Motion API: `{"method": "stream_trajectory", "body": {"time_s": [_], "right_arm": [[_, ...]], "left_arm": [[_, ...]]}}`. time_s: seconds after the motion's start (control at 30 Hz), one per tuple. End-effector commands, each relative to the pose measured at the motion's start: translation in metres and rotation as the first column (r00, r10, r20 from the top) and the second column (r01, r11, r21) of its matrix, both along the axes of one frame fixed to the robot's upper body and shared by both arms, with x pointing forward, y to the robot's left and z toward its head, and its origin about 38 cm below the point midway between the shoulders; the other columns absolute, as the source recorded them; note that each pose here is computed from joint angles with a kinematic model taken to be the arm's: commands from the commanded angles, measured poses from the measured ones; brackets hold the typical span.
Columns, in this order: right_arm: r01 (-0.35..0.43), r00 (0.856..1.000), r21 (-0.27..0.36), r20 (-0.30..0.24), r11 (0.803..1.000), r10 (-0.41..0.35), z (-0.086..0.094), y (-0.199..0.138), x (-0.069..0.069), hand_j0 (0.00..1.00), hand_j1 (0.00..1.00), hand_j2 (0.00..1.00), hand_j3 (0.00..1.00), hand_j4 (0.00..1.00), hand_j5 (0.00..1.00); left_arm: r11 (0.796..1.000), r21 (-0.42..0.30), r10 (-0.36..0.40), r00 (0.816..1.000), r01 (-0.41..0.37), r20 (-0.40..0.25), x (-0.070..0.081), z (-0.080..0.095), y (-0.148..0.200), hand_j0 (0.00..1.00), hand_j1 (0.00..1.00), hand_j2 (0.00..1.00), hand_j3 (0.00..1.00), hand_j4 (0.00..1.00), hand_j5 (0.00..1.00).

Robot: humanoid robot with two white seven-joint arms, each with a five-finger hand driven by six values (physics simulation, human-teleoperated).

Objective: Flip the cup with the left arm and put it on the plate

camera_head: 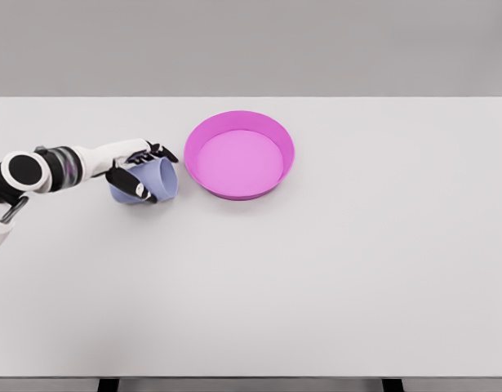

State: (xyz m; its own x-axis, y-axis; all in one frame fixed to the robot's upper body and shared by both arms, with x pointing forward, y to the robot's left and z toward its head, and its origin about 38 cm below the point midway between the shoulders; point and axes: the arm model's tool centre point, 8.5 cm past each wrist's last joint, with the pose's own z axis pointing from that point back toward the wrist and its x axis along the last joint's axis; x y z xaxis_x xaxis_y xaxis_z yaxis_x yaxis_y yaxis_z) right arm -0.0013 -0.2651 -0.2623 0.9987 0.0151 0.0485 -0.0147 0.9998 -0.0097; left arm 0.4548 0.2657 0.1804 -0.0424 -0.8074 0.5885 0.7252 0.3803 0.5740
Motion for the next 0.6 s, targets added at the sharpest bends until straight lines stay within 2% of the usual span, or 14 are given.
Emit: {"method": "stream_trajectory", "body": {"time_s": [0.0,0.13,0.27,0.43,0.57], "right_arm": [[0.000,1.000,0.000,-0.001,1.000,0.000,0.000,0.000,0.000,1.00,1.00,1.00,1.00,1.00,1.00],[0.000,1.000,0.000,-0.001,1.000,0.000,0.000,0.000,0.000,1.00,1.00,1.00,1.00,1.00,1.00],[0.000,1.000,0.000,0.001,1.000,0.000,0.000,0.000,0.000,1.00,1.00,1.00,1.00,1.00,1.00],[0.000,1.000,0.000,-0.001,1.000,0.000,0.000,0.000,0.000,1.00,1.00,1.00,1.00,1.00,1.00],[0.000,1.000,0.000,0.001,1.000,0.000,0.000,0.000,0.000,1.00,1.00,1.00,1.00,1.00,1.00]], "left_arm": [[1.000,-0.026,0.007,1.000,-0.007,0.000,0.001,0.005,0.003,0.77,0.77,0.77,0.77,0.77,0.77],[0.999,-0.036,0.015,1.000,-0.014,0.006,0.002,0.010,0.006,0.77,0.77,0.77,0.77,0.77,0.77],[0.995,-0.091,0.030,1.000,-0.029,0.006,0.004,0.020,0.010,0.77,0.77,0.77,0.77,0.77,0.77],[0.991,-0.127,0.034,0.999,-0.032,0.012,0.006,0.024,0.007,0.77,0.77,0.77,0.77,0.77,0.77],[0.977,-0.211,0.034,0.999,-0.028,0.023,0.009,0.030,-0.005,0.77,0.77,0.77,0.77,0.77,0.77]]}}
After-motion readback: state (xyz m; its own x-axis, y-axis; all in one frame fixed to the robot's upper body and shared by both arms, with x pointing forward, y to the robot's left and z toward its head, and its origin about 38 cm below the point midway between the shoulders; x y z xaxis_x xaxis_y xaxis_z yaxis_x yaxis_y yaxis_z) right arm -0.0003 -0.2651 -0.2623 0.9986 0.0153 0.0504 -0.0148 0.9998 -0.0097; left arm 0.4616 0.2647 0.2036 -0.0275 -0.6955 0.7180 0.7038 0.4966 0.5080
